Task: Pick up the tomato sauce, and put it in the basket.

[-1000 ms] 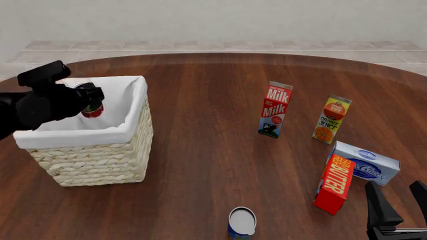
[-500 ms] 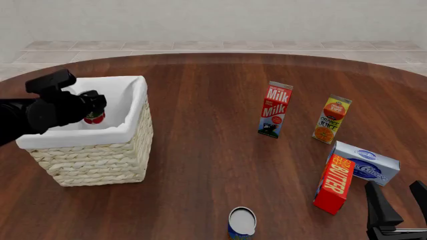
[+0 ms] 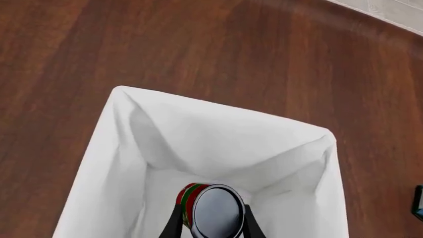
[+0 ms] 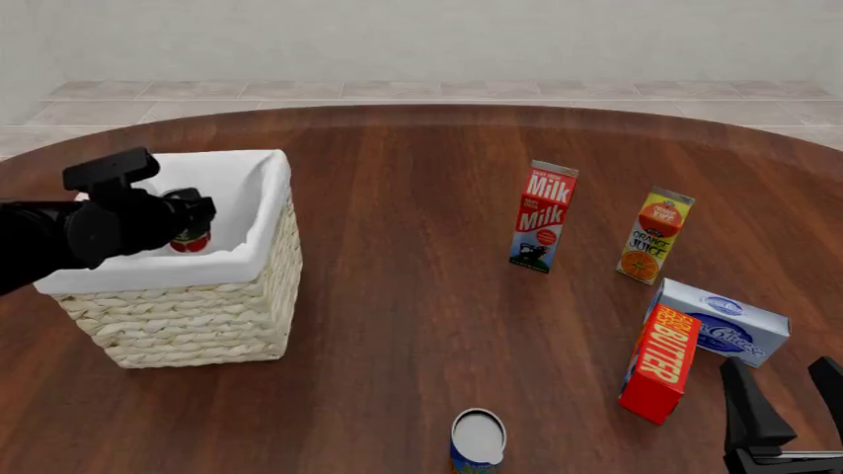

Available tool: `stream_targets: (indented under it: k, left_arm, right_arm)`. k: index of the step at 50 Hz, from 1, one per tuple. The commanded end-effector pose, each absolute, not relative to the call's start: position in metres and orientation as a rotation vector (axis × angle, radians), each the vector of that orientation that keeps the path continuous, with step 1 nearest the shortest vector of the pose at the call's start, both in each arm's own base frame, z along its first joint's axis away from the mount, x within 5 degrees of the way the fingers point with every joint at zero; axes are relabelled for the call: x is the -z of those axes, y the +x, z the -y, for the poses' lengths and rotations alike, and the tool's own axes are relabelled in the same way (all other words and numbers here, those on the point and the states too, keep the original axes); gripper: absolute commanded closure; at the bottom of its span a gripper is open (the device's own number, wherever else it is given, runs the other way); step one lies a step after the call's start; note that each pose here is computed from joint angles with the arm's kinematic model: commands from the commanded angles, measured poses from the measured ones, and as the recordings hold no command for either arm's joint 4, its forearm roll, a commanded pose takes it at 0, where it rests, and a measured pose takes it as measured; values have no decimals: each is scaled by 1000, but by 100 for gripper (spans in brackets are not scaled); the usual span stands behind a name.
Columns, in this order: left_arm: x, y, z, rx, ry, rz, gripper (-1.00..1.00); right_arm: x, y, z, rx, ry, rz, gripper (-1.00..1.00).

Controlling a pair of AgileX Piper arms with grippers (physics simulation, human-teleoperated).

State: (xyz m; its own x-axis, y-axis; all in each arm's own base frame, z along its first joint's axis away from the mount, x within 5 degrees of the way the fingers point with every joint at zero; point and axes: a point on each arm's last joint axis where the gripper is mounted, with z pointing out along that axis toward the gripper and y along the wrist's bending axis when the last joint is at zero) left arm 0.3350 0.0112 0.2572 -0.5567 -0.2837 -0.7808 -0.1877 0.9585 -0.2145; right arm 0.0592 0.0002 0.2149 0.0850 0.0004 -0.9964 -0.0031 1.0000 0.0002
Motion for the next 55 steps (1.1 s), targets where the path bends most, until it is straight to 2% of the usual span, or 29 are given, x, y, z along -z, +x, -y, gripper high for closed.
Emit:
stream_targets:
  k: [1, 9, 10, 23, 38, 55]
  left_arm:
    - [-258, 337, -12, 116, -304, -2179, 100]
    - [-258, 336, -12, 110, -291, -2182, 100]
    - [-259, 336, -12, 110, -292, -2182, -100]
    - [-254, 336, -11, 111, -291, -2197, -100]
    - [-266, 329, -9, 118, -290, -2180, -100]
    - [-335, 283, 8, 186, -255, -2066, -100]
  right_arm:
    - [-215, 59, 0, 0, 0, -1485, -100]
    - [-215, 59, 0, 0, 0, -1485, -100]
    - [-215, 59, 0, 0, 0, -1485, -100]
    - [-215, 59, 0, 0, 0, -1485, -100]
    - [-215, 59, 0, 0, 0, -1485, -100]
    - [-215, 59, 0, 0, 0, -1485, -100]
